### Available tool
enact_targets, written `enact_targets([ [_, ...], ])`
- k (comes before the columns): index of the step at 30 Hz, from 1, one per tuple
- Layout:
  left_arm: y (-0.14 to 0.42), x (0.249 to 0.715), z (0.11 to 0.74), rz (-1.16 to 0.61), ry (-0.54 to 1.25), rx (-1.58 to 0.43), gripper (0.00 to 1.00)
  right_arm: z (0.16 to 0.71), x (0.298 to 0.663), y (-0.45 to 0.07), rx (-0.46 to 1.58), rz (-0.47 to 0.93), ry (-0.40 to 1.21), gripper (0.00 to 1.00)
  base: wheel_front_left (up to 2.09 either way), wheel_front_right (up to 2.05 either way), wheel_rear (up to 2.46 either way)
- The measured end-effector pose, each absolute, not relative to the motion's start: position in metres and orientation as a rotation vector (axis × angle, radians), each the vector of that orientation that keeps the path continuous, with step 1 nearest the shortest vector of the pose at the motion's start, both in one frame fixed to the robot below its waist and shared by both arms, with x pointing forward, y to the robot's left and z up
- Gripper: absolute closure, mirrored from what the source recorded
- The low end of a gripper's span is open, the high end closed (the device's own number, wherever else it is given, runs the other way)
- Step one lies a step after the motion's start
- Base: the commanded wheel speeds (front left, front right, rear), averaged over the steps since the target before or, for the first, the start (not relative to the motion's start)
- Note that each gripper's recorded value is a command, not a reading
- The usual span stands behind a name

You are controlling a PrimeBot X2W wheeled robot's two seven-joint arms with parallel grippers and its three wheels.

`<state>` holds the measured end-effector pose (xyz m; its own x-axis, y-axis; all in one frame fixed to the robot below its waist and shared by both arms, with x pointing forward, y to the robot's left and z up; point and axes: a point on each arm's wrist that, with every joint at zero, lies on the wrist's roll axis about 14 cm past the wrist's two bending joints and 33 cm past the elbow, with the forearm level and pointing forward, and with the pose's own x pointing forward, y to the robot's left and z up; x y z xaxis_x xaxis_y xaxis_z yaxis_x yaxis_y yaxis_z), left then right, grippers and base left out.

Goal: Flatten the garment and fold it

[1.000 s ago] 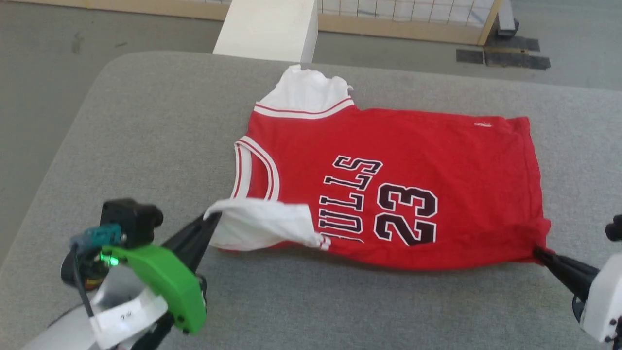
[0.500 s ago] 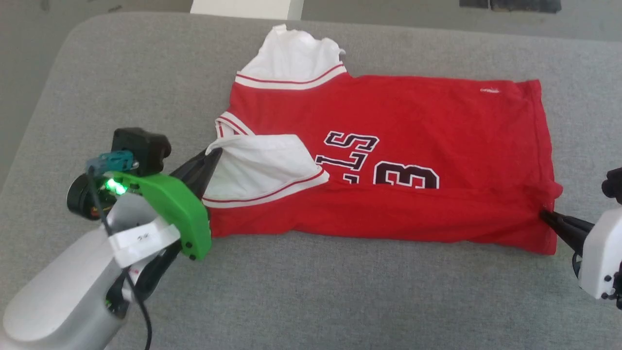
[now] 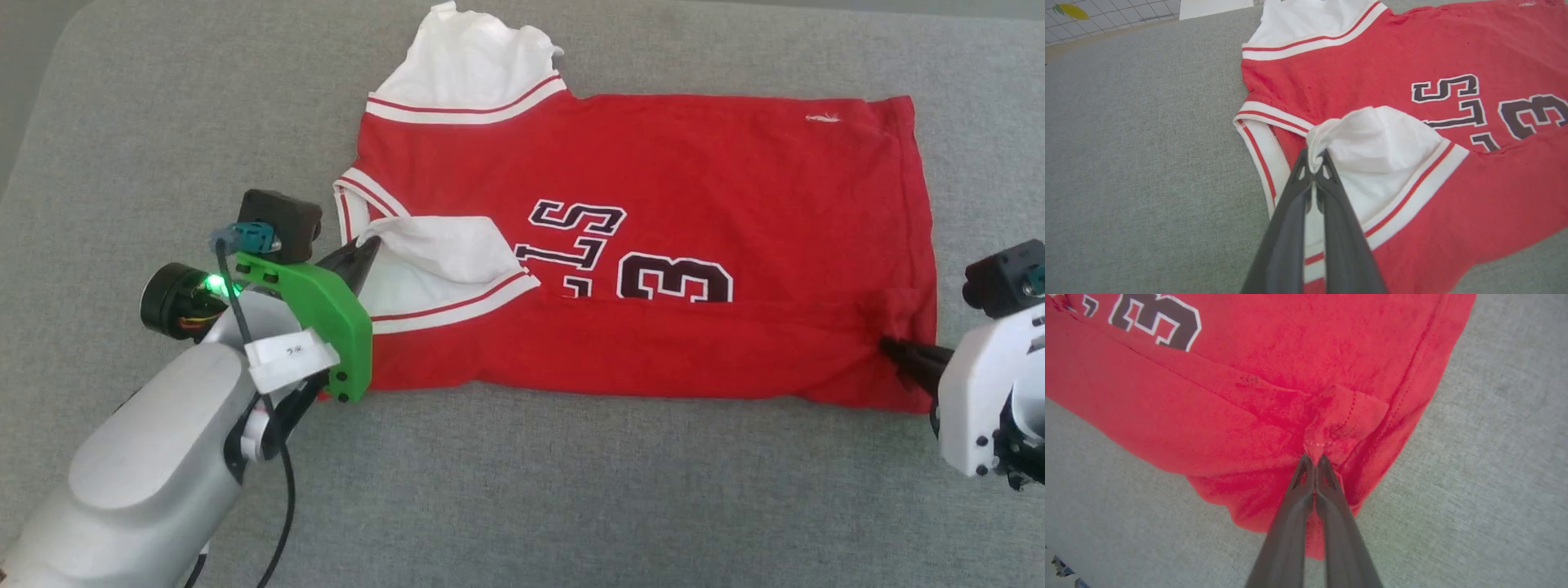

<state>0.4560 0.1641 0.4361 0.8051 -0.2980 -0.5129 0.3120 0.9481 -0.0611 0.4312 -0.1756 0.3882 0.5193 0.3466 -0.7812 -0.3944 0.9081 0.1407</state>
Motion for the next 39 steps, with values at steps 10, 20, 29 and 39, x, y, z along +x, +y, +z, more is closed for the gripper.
enact_targets([
  [10,0.167,0.454,0.466,-0.272,0.436,-0.012,0.00,0.433,0.451,-0.167,0.000,0.429,0.715,0.00,0.00,0.00,0.00],
  [20,0.175,0.415,0.485,-0.163,0.358,-0.109,0.00,0.459,0.426,-0.185,0.023,0.272,0.542,0.00,0.00,0.00,0.00],
  [29,0.178,0.384,0.467,-0.124,0.423,-0.108,0.00,0.440,0.393,-0.183,0.151,0.122,0.603,0.00,0.00,0.00,0.00],
  [39,0.184,0.368,0.428,-0.099,0.629,-0.052,0.00,0.434,0.391,-0.188,0.138,0.080,0.634,0.00,0.00,0.00,0.00],
])
